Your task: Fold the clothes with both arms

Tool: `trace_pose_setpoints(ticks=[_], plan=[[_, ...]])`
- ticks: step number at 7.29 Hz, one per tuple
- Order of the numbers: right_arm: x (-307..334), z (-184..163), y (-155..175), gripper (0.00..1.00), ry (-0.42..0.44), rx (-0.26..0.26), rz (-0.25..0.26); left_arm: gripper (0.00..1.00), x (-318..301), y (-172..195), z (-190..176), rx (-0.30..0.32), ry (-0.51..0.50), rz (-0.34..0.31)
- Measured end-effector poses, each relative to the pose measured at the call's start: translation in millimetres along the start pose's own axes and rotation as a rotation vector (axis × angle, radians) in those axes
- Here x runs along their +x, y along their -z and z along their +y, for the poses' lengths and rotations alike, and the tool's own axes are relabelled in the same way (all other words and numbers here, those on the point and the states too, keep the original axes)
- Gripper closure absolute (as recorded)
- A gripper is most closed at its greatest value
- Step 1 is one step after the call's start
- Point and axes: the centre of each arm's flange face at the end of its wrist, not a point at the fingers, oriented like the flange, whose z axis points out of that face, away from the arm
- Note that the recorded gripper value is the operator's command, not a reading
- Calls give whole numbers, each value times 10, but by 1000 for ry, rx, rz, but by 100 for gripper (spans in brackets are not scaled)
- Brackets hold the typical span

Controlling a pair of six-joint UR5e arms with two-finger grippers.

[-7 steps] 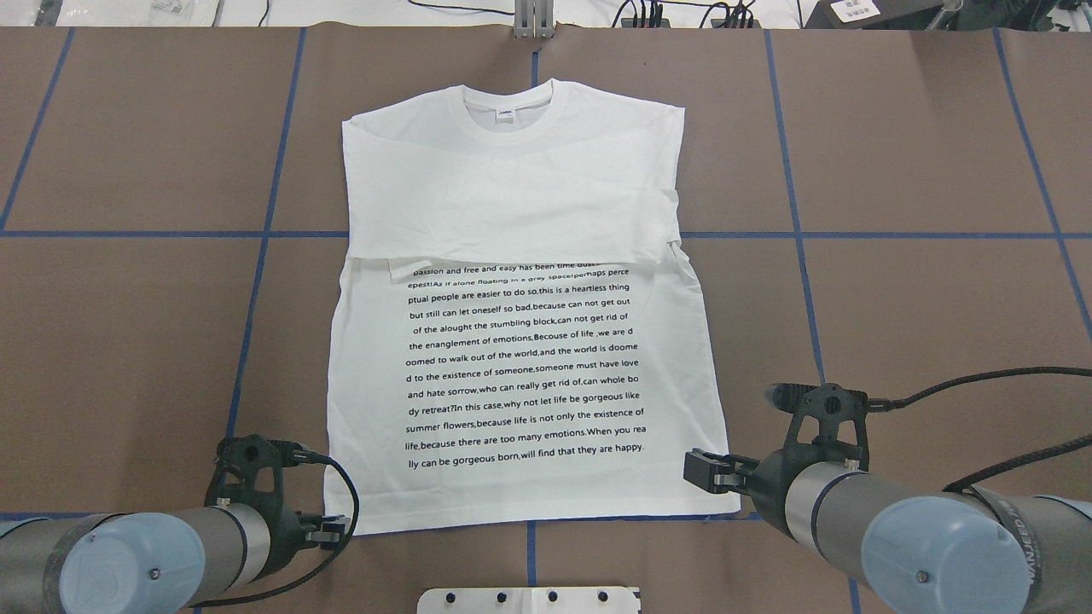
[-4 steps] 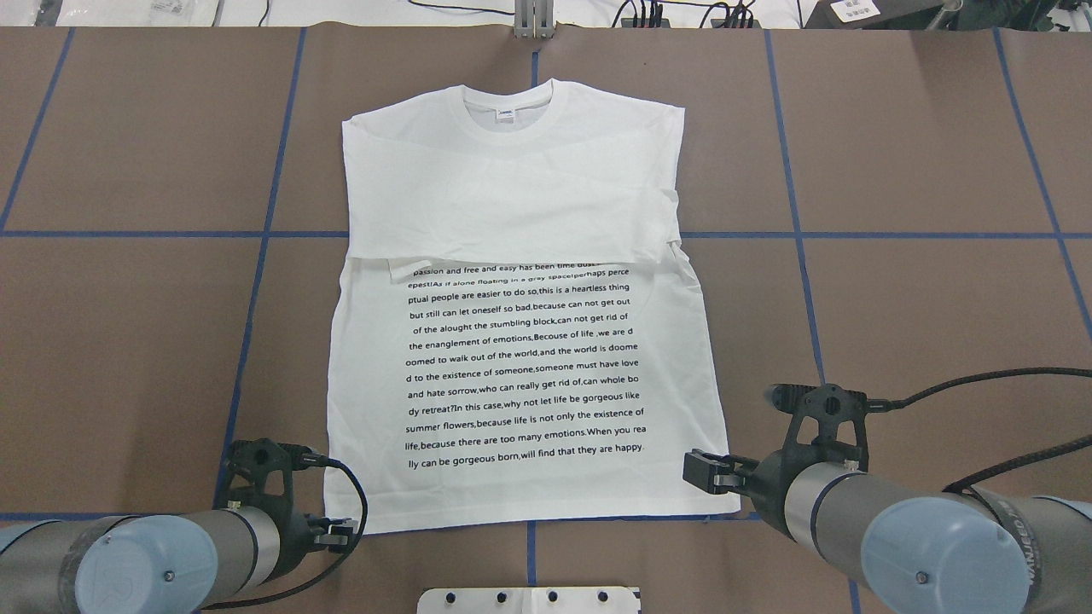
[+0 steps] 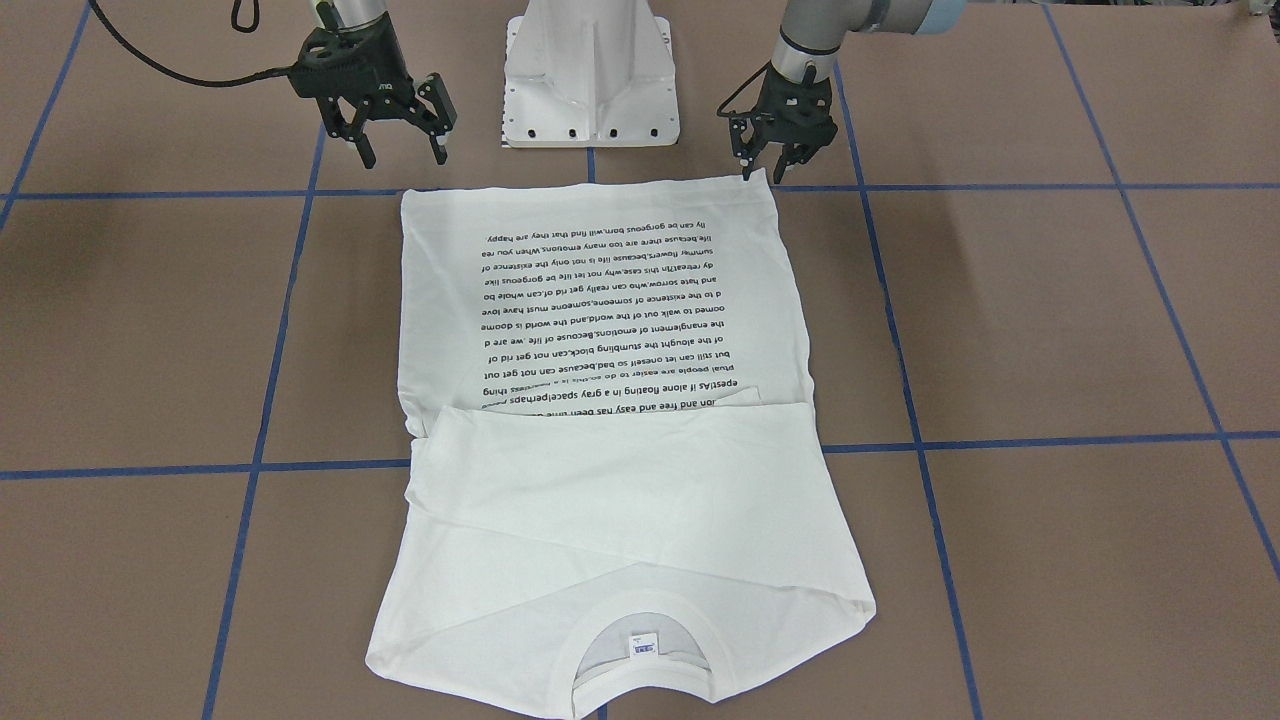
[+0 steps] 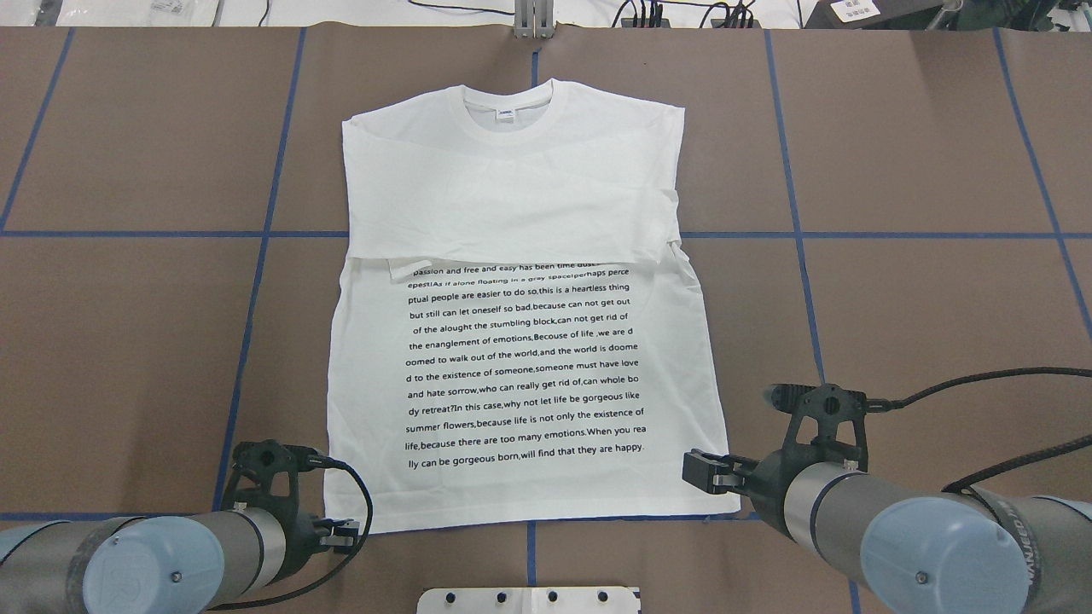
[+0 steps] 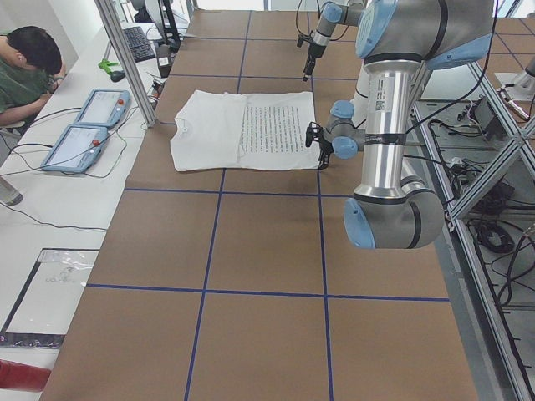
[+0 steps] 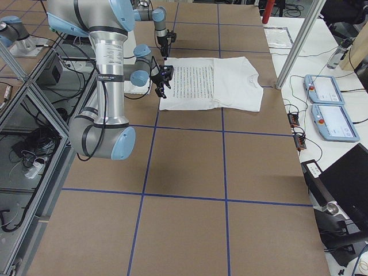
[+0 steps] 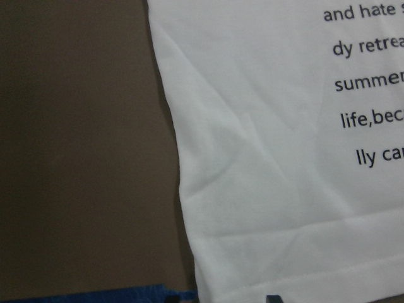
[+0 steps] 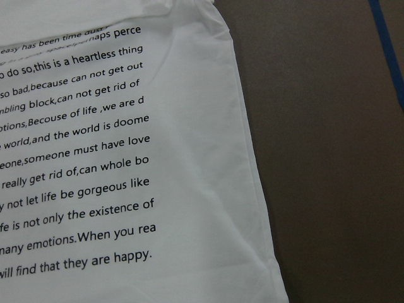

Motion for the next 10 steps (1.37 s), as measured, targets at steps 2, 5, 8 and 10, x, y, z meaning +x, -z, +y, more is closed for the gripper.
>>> trace_pose_setpoints(ticks=[2, 5, 8, 10], plan=[[0, 0, 0, 0, 0, 0, 0, 49, 42, 2, 6, -1, -1, 7], [-6, 0, 2, 0, 0, 0, -1, 55, 82, -13, 27, -5, -4, 11], [-16, 2, 6, 0, -1, -1, -4, 77, 74, -23, 27, -5, -4, 8], [-20, 7, 5, 0, 0, -1, -5, 100, 62, -27, 28, -5, 2, 6]])
